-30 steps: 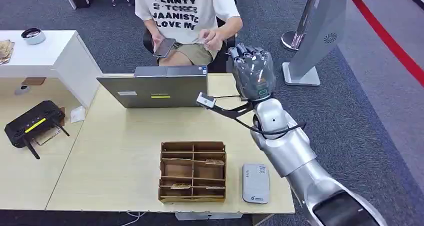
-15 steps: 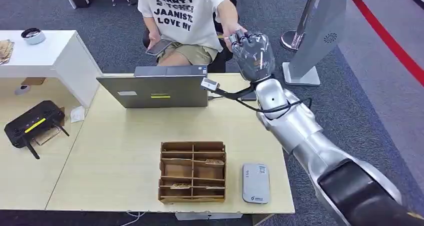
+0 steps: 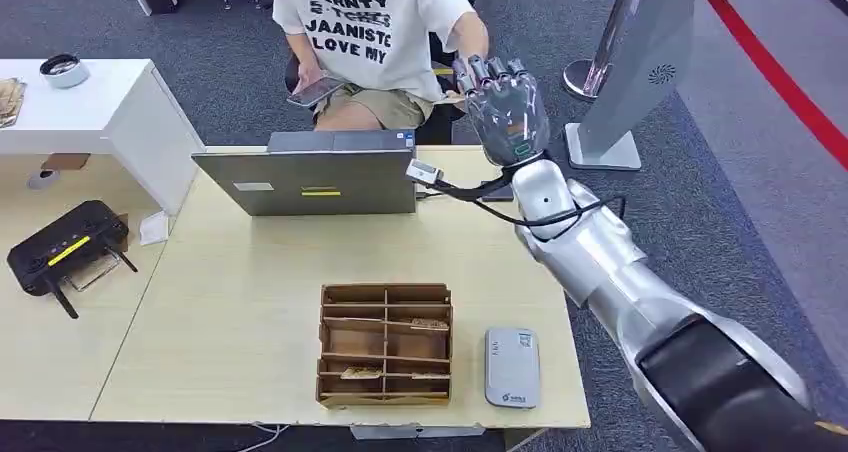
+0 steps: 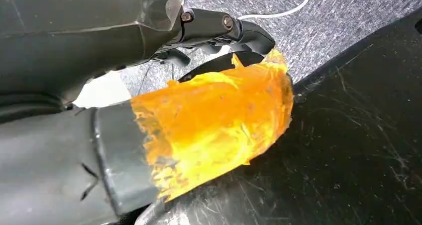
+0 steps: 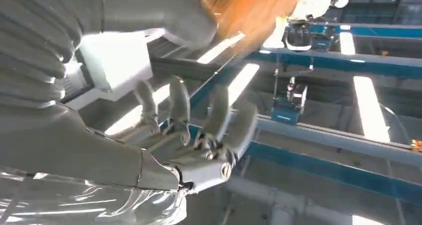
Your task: Pass the card to the sensor for recognition and then transmit it.
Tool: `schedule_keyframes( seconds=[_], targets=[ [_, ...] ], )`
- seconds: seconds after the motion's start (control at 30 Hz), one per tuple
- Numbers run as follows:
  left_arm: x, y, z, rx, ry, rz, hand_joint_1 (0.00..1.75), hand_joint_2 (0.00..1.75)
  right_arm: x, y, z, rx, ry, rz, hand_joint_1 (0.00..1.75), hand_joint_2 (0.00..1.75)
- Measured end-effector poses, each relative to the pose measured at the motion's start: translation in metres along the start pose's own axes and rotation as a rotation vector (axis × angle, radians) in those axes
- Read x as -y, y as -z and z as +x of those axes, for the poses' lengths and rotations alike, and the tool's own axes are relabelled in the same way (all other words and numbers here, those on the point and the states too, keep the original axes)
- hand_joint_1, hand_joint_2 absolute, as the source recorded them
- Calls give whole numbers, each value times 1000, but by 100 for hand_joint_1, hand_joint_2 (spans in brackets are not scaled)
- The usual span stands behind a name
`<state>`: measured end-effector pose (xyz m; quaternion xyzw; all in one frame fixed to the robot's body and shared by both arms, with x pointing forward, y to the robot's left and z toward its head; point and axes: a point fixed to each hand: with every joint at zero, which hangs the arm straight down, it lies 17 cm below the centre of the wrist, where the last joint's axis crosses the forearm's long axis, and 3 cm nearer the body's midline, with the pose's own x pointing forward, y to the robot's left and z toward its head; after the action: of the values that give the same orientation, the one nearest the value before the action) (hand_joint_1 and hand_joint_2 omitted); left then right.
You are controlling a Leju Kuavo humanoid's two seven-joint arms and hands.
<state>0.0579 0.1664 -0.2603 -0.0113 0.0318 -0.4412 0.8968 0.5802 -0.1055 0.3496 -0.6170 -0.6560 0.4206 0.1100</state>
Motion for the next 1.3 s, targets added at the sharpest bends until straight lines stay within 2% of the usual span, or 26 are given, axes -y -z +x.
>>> schedule_keyframes(
  seconds=[0.13,0.23,0.33,0.47,0.57,0.67,0.73,0.9,1.0,1.13,1.23,1.3],
  targets=[
    [0,0,1,2,-9,1,0,0,0,-12,8,-11,50,-7,0,0],
    [1,1,0,2,-27,4,0,0,14,-33,24,-66,280,-33,0,0],
    [3,1,-1,1,-43,3,0,0,39,-55,17,-213,565,-93,0,0],
    [5,2,-3,0,-50,1,0,0,61,-71,2,-303,676,-161,0,0],
    [5,2,-2,2,-76,3,0,0,70,-90,-14,-445,979,-224,0,0],
    [9,4,-5,-1,-130,1,0,0,64,-123,-17,-617,1321,-233,0,0],
    [12,5,-8,-5,-159,-1,0,0,65,-140,-11,-670,1451,-233,0,0],
    [18,6,-11,-6,-230,-15,0,0,72,-163,6,-727,1754,-233,0,0],
    [20,7,-12,-9,-282,-22,0,0,68,-177,35,-741,1908,-139,0,0],
    [22,7,-12,-10,-322,-31,0,0,79,-187,62,-651,1969,-75,0,0],
    [23,7,-12,-8,-344,-38,0,0,91,-192,85,-538,2051,-1,0,0],
    [23,7,-12,-8,-350,-38,0,0,93,-194,92,-514,2069,19,0,0]
  ],
)
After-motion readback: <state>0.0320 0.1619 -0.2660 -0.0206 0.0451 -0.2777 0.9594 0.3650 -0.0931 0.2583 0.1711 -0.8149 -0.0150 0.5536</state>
